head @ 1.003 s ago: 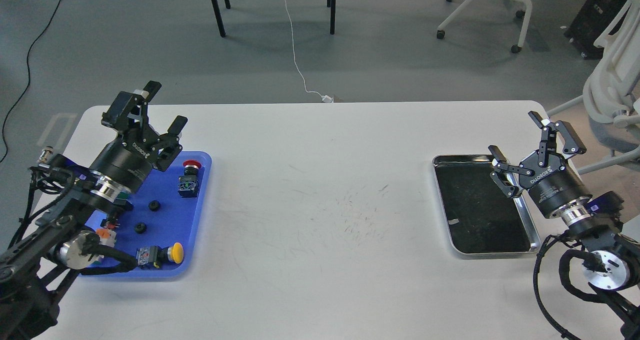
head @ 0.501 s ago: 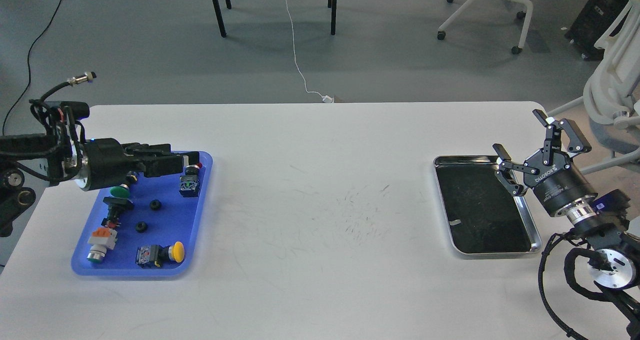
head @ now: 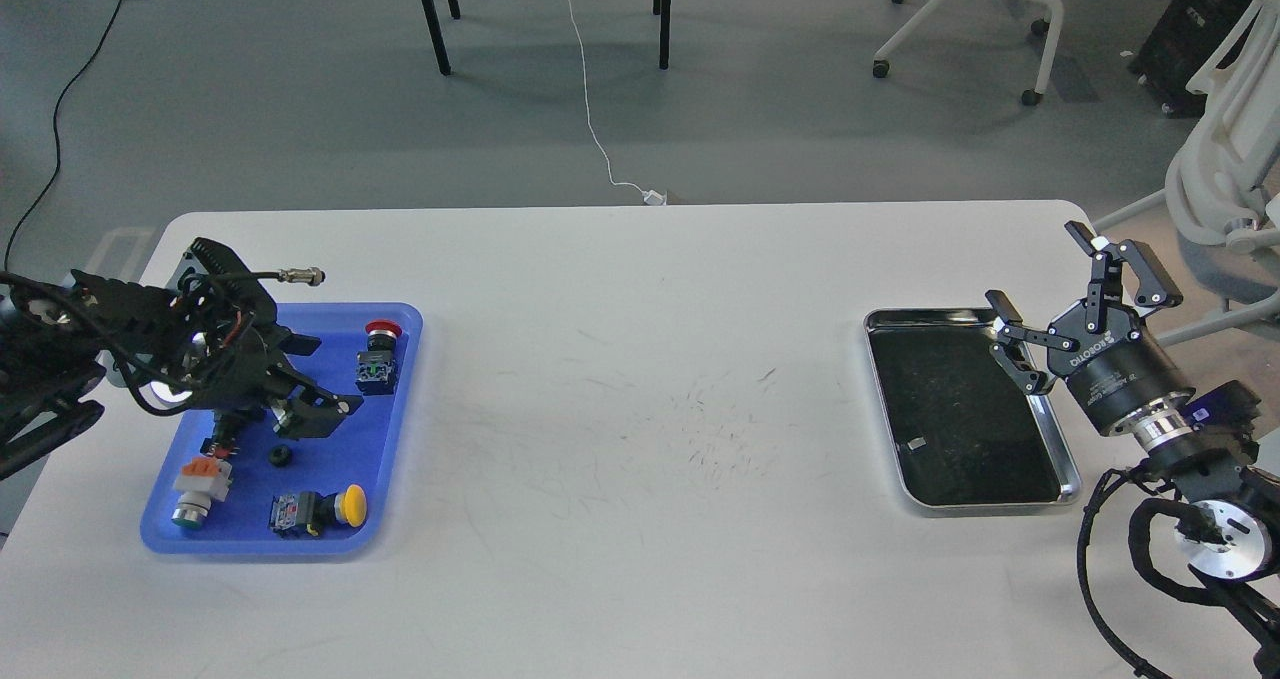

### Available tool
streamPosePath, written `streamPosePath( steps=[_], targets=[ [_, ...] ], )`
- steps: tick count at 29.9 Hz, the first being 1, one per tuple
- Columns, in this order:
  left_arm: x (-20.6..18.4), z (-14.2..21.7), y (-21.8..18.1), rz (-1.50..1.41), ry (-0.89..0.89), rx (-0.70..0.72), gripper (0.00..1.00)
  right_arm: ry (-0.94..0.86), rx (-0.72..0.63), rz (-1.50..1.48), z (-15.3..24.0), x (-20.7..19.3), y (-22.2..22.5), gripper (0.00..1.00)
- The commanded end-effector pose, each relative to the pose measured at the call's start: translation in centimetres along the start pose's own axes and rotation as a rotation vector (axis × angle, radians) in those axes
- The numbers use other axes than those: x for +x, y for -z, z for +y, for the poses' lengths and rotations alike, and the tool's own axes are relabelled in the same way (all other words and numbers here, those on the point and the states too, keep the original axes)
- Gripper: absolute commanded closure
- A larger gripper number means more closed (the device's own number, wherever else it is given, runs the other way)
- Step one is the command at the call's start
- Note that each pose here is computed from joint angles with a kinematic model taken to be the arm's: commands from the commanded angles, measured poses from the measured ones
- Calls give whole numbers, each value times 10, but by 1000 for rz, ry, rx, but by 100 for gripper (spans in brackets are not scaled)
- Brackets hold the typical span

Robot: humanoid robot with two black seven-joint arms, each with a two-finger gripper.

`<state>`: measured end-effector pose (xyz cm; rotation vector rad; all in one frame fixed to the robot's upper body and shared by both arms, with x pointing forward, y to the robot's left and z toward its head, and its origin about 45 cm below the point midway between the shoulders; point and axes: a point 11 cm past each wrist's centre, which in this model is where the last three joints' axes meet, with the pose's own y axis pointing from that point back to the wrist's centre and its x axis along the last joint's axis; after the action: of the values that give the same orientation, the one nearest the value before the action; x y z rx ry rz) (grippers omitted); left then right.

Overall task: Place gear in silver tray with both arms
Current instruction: 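Grasp a small black gear in the blue tray with the left gripper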

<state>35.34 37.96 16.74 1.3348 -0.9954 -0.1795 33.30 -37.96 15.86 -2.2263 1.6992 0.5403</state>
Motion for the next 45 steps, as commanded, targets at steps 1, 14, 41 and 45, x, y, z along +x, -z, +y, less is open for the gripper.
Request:
streamPosePath(
  steps=[1, 14, 41, 45],
  targets=[
    [-11, -1, 5, 4, 29, 16, 15, 2, 1, 1, 0, 0, 1, 1],
    [-13, -14, -5, -3, 35, -11, 35, 2, 2, 1, -1, 0, 1, 1],
    [-39, -18, 4, 39, 75, 17, 89, -1, 3, 4, 0, 1, 2, 1],
    [-35, -17, 3, 32, 66, 14, 89, -1, 3, 4, 0, 1, 2, 1]
  ],
)
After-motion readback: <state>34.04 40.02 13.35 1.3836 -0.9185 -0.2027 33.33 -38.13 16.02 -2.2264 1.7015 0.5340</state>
